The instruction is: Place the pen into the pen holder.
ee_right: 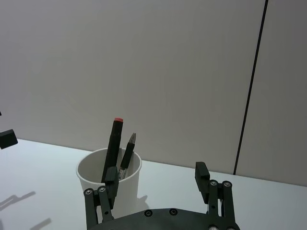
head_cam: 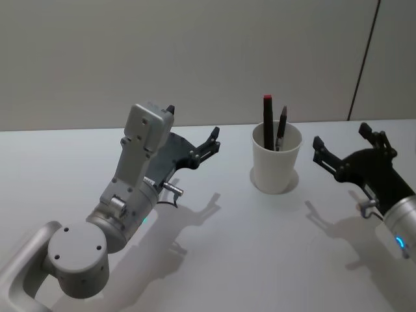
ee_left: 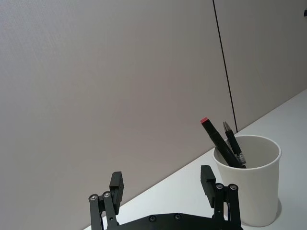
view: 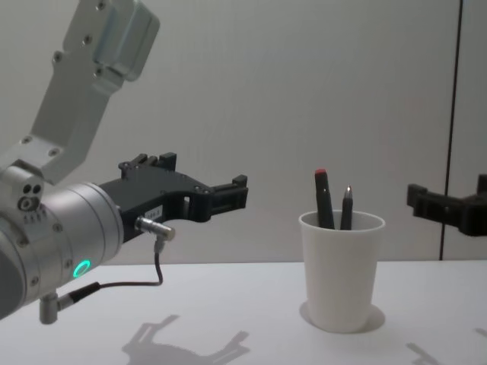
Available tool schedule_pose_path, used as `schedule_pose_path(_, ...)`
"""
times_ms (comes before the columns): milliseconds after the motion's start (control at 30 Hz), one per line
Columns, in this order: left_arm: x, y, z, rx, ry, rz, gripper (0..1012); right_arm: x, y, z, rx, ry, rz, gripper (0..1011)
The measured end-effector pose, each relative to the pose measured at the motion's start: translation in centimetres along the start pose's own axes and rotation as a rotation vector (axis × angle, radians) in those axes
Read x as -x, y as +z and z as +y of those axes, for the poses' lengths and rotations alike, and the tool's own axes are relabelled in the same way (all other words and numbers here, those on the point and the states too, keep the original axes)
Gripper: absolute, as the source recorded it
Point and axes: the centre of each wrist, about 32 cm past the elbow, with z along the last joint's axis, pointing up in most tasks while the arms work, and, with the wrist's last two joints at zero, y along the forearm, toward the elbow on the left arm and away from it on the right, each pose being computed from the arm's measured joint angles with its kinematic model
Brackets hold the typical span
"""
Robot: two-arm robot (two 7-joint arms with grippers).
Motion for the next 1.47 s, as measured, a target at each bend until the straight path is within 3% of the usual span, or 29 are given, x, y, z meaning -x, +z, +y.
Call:
schedule_pose_path(267,0.0,0.0,0.0,0.0,0.0,0.0,1001,-0.46,0.07,-0.91,0.017,0.012,0.002,1001)
schedule_pose_path(1467,0.0,0.0,0.0,0.0,0.0,0.0,1001,-0.49,0.08,-0.96,0.017,0.013,0.002,1001)
